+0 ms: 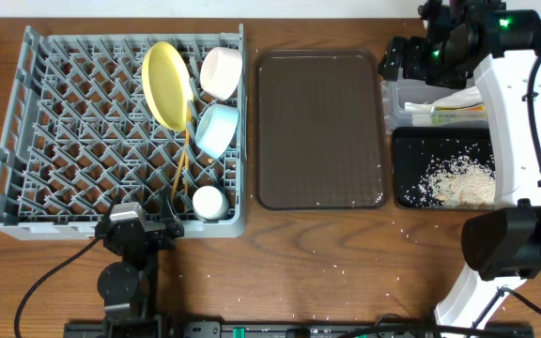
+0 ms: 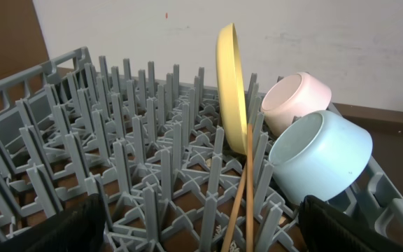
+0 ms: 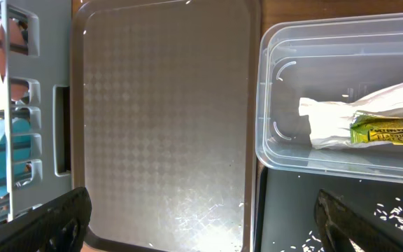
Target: Sort waste into correct bins and load items into the dishwasher
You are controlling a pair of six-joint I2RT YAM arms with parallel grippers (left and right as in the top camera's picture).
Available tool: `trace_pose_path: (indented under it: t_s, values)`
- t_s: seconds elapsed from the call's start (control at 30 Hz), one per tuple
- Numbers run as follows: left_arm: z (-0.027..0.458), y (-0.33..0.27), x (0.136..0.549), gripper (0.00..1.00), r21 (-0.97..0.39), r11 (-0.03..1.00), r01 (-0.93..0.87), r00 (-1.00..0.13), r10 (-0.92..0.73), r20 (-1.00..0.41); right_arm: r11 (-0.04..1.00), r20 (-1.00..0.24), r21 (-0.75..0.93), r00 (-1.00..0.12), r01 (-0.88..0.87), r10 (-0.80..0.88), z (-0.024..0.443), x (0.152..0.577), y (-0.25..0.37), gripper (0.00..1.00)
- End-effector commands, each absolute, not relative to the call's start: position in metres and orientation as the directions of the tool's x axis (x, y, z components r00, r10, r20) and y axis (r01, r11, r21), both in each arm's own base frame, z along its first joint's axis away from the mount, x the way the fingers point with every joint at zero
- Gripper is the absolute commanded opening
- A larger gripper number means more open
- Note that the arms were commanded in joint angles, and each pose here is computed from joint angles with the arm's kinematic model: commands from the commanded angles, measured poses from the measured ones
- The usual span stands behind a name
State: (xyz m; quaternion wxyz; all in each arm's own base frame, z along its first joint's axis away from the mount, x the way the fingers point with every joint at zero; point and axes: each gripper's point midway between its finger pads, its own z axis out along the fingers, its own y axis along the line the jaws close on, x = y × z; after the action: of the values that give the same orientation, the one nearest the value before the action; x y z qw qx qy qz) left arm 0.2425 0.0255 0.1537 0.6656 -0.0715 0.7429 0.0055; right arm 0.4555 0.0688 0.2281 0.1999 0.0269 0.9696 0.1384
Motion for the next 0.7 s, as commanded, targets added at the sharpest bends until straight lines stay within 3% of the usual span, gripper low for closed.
trace_pose_path:
  t_s: [0.0,0.27,0.47,0.67]
  values:
    - [0.138,0.024,0.243,0.89,-0.068,0.992,-0.106,-0.143,-0.082,-0.986,0.961,-0.39,0.277,-0.916,-0.026,0.088,0.231,0.455,0.073,0.99]
    - [0.138,0.024,0.243,0.89,-0.068,0.992,-0.106,-0.143,-0.082,-0.986,0.961,-0.385,0.276,-0.919,-0.024,0.088,0.23,0.454,0.073,0.99]
    - [0.138,0.024,0.243,0.89,-0.067,0.992,-0.106,-0.143,-0.082,-0.986,0.972,-0.294,0.236,-0.954,-0.004,0.067,0.22,0.43,0.065,0.99]
    - [0.138,0.024,0.243,0.89,-0.068,0.992,-0.106,-0.143,-0.082,-0.986,0.981,-0.447,0.142,-0.893,-0.129,-0.053,0.256,0.433,0.068,0.99]
